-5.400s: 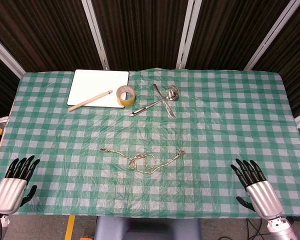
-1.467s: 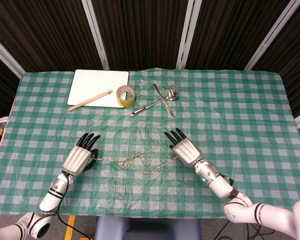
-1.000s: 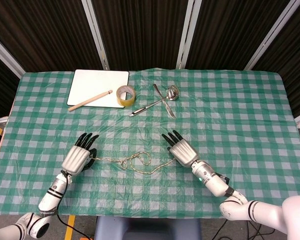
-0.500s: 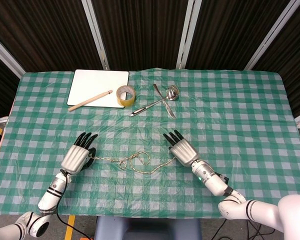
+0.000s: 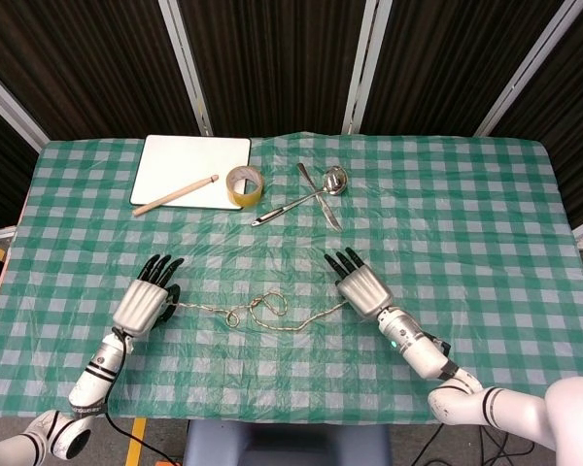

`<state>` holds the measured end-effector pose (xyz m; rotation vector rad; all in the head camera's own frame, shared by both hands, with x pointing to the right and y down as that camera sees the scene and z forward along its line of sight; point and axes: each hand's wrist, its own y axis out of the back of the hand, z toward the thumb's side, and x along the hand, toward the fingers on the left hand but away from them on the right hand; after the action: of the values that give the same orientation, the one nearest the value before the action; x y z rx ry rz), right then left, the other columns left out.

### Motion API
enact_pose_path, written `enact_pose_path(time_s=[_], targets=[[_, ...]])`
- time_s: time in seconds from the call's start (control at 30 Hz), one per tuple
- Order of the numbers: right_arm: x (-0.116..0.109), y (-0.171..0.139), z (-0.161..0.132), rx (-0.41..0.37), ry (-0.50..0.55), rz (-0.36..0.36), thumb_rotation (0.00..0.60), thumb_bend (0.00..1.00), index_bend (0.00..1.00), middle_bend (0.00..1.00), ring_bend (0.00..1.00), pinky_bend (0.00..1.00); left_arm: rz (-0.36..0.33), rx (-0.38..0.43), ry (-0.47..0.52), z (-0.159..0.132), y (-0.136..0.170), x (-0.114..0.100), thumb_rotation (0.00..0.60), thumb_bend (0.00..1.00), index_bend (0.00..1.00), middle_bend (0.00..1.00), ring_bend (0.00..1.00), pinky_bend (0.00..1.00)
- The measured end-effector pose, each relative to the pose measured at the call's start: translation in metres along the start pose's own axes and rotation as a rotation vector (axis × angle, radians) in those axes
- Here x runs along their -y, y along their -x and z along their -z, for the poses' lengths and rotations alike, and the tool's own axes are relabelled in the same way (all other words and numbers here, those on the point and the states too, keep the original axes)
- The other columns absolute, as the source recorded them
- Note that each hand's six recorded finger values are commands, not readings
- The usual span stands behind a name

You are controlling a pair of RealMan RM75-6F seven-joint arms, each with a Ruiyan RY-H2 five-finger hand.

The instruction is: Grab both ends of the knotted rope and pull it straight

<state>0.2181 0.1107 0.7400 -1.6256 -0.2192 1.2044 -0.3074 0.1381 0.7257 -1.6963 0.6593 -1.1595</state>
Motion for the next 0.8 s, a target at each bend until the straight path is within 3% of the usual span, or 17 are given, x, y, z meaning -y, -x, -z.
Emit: enact_pose_path(time_s=[0.33, 0.8], targets=[[-0.010, -0.038, 0.061, 0.120, 0.030, 0.042, 0.600, 0.64, 0.78, 0.03, 0.00, 0.00, -0.015, -0.062, -0.033, 0.035, 0.009, -0.011, 0.600, 0.42, 0.65, 0.09, 0.00, 0.08], [0.022, -0.098, 0.141, 0.314, 0.121, -0.001, 0.600, 0.64, 0.78, 0.03, 0.00, 0.00, 0.016, -0.127, -0.028, 0.068, 0.020, -0.001, 0.600, 0.42, 0.65, 0.09, 0.00, 0.08]])
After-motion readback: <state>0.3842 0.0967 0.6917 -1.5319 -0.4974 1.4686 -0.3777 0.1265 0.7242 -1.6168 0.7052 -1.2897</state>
